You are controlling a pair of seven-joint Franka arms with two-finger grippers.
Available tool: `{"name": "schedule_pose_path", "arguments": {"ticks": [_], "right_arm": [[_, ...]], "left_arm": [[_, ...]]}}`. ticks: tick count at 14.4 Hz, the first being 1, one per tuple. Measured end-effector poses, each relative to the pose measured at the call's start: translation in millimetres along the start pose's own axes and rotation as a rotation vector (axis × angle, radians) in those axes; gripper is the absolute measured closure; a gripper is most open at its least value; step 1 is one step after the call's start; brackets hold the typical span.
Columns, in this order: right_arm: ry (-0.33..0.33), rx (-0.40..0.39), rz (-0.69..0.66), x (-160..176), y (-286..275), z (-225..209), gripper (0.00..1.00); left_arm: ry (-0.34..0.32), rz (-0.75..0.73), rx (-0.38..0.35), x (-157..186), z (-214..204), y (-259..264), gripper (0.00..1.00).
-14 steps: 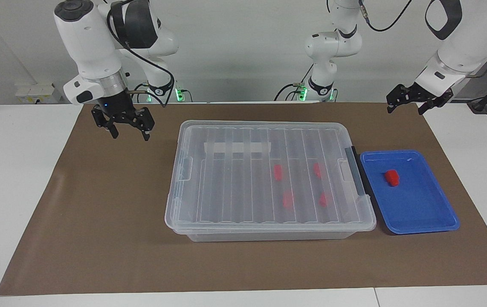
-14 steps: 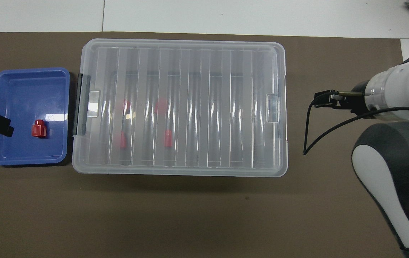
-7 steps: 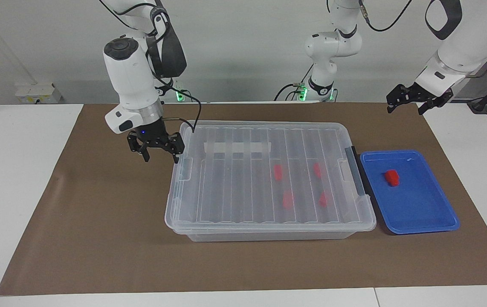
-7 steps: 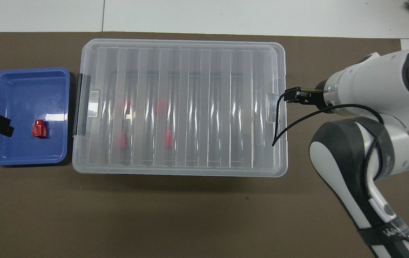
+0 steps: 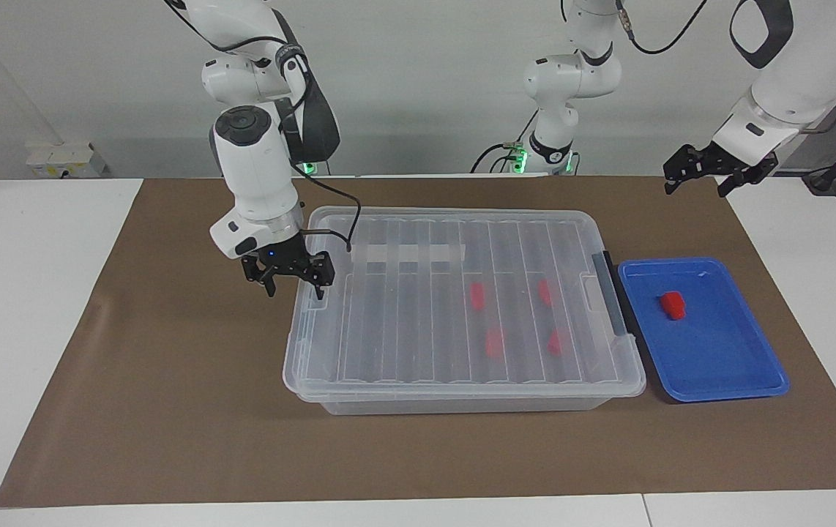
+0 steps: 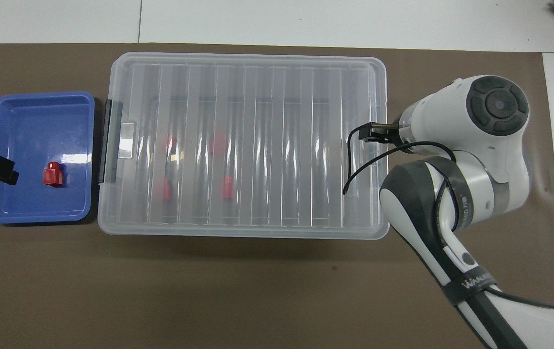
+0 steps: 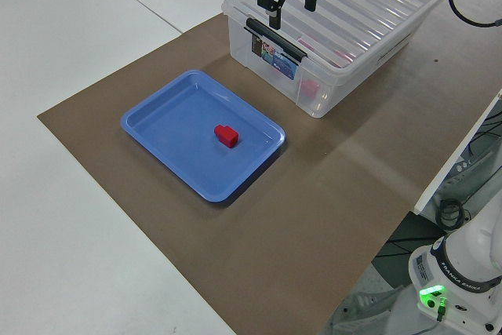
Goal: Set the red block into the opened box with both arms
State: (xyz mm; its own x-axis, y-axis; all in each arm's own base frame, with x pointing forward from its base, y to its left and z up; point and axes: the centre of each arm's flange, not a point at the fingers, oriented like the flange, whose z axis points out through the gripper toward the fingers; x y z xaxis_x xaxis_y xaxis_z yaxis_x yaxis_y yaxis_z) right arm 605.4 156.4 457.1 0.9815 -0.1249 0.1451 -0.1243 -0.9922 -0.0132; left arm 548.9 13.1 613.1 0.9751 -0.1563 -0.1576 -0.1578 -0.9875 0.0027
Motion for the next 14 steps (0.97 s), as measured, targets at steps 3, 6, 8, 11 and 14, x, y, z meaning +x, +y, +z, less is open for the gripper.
{"name": "schedule_pose_path", "arguments": {"ticks": [3, 6, 8, 11, 14], "right_arm": [[-0.004, -0.022, -0.017, 0.9, 6.4, 1.8, 0.04], [-0.013, -0.029, -0.058, 4.4, 18.4, 2.9, 0.04], [-0.014, -0.031, -0.092, 8.4, 29.8, 2.9, 0.04], [-0.019, -0.037, -0.149, 16.7, 57.6, 4.1, 0.04], [-0.024, -0.043, -0.228, 24.0, 86.0, 5.0, 0.04]], "left_arm": [[-0.007, -0.008, -0.001, -2.2, -0.1, -1.9, 0.00], [0.058, -0.076, 0.005, -2.5, 0.1, -30.6, 0.00], [0.157, -0.110, 0.022, 5.0, 14.9, -52.5, 0.00], [0.218, -0.126, 0.034, 18.0, 59.5, -65.0, 0.00], [0.271, -0.159, 0.045, 30.7, 104.8, -87.9, 0.00]]}}
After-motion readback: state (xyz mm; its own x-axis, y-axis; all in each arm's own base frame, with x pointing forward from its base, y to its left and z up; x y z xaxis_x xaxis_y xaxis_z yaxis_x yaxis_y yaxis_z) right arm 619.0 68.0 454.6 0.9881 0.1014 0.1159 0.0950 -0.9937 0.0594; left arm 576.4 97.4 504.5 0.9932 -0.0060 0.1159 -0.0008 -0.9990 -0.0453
